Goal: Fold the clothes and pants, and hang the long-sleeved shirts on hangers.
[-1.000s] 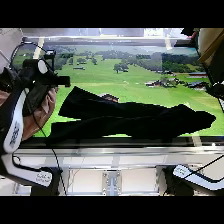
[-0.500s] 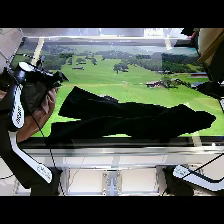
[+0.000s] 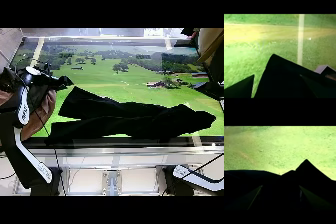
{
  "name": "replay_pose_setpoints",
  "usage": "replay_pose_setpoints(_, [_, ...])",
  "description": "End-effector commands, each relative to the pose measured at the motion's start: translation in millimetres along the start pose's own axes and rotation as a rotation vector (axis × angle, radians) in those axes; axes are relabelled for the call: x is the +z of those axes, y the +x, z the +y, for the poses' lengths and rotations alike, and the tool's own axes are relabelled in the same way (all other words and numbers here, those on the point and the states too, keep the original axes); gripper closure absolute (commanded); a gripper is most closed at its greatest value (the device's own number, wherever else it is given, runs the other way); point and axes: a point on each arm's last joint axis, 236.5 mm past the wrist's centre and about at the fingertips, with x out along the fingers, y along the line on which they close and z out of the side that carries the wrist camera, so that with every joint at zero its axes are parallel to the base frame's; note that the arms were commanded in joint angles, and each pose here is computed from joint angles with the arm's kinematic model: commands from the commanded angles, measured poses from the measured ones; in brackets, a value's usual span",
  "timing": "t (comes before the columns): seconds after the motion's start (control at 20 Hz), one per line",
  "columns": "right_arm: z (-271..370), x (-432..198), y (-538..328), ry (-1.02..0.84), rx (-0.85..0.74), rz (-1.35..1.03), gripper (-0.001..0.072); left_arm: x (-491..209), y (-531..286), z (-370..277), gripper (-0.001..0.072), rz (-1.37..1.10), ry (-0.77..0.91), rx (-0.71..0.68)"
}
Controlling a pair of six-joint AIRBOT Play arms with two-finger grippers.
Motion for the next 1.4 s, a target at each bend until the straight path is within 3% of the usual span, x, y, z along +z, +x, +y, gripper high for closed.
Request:
replay_pose_setpoints(0.0, [0, 0, 0, 0.007, 0.001, 0.001, 0.0238, -7, 22, -5, 0.0102, 0.033, 0.046, 0.000])
replay_pose_setpoints(0.4, [-7, -3, 0, -0.015, -0.031, 0.012, 0.0237, -31, 37, -24, 0.0134, 0.141, 0.128, 0.011])
replay_pose_setpoints(0.45, [-16, -6, -1, -0.026, -0.066, 0.027, 0.0238, -37, 36, -27, 0.0166, 0.169, 0.127, 0.000])
replay_pose_setpoints(0.55, [-41, -15, -4, -0.050, -0.167, 0.066, 0.0238, -47, 34, -30, 0.0500, 0.209, 0.126, -0.015])
replay_pose_setpoints(0.65, [-69, -24, -6, -0.024, -0.242, 0.105, 0.0238, -49, 34, -31, 0.0588, 0.218, 0.126, -0.019])
replay_pose_setpoints(0.7, [-84, -31, 0, 0.033, -0.248, 0.125, 0.0237, -48, 33, -32, 0.0678, 0.217, 0.127, -0.019])
replay_pose_setpoints(0.95, [-114, -74, 77, 0.277, -0.101, 0.317, 0.0237, -41, 23, -38, 0.0700, 0.192, 0.129, -0.014])
replay_pose_setpoints(1.1, [-77, -76, 134, 0.195, 0.068, 0.374, 0.0236, -37, 16, -41, 0.0700, 0.180, 0.125, -0.008])
replay_pose_setpoints(1.35, [-55, -84, 188, 0.032, 0.059, 0.449, 0.0235, -37, 15, -41, 0.0700, 0.179, 0.112, -0.007])
